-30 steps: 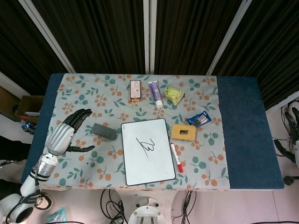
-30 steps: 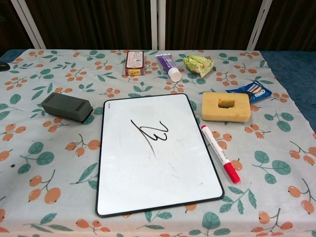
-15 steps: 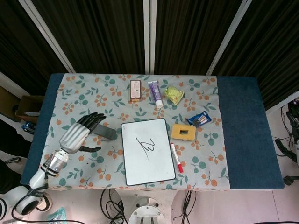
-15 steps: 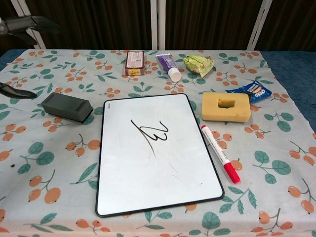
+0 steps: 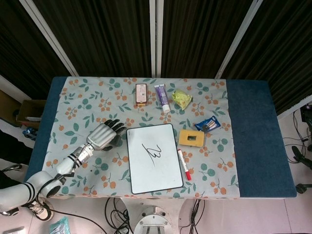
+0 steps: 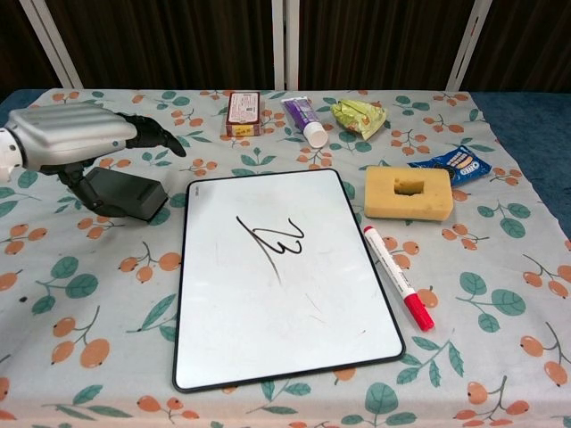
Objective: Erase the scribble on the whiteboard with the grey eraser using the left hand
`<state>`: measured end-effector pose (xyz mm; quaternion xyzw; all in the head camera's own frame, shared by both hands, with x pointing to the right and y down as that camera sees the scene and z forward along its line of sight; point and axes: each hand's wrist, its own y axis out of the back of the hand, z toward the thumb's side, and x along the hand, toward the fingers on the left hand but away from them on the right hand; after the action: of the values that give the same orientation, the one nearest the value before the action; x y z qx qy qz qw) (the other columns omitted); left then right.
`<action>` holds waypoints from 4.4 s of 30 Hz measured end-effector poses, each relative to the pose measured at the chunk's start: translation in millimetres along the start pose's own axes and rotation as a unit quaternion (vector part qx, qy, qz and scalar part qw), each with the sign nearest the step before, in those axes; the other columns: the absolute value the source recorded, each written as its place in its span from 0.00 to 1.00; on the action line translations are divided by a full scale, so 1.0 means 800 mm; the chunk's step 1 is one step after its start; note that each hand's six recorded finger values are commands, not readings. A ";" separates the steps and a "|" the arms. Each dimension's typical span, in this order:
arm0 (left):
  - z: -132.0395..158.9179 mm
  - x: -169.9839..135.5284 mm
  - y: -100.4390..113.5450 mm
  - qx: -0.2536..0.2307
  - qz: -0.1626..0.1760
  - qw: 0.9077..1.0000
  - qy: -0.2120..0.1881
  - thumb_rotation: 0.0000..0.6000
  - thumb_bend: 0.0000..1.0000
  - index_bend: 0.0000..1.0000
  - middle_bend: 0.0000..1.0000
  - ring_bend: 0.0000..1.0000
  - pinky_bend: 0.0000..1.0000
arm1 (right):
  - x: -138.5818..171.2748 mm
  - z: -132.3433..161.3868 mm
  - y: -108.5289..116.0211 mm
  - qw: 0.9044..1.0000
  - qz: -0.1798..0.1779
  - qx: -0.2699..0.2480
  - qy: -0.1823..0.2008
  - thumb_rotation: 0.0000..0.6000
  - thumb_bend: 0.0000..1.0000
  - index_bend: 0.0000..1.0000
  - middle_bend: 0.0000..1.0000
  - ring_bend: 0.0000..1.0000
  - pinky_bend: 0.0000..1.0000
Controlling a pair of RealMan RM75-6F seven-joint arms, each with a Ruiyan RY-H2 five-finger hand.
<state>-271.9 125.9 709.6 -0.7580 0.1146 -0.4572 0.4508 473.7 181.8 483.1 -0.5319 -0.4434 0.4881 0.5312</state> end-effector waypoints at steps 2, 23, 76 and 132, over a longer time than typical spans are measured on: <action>-0.002 0.002 -0.004 0.004 -0.006 1.000 0.004 1.00 0.23 0.23 0.19 0.12 0.19 | 0.001 -0.002 -0.001 1.000 0.001 0.000 -0.003 1.00 0.11 0.00 0.00 0.65 0.75; -0.023 -0.004 -0.016 0.018 -0.013 0.999 0.036 1.00 0.28 0.37 0.31 0.21 0.34 | 0.001 0.002 -0.009 1.000 0.004 -0.015 0.003 1.00 0.11 0.00 0.00 0.65 0.75; 0.227 0.000 -0.001 -0.080 0.024 0.986 -0.142 1.00 0.48 0.74 0.66 0.57 0.65 | -0.004 -0.018 0.003 0.999 -0.008 -0.028 -0.018 1.00 0.12 0.00 0.00 0.65 0.75; 0.205 0.093 0.005 -0.053 0.042 0.993 -0.101 1.00 0.53 0.77 0.69 0.60 0.67 | 0.002 -0.026 0.007 0.999 -0.006 -0.033 -0.032 1.00 0.12 0.00 0.00 0.65 0.75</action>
<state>-99.1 175.2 721.4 -0.8176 0.1238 -0.3521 0.4384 494.2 180.6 476.6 -0.5311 -0.4791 0.4868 0.5015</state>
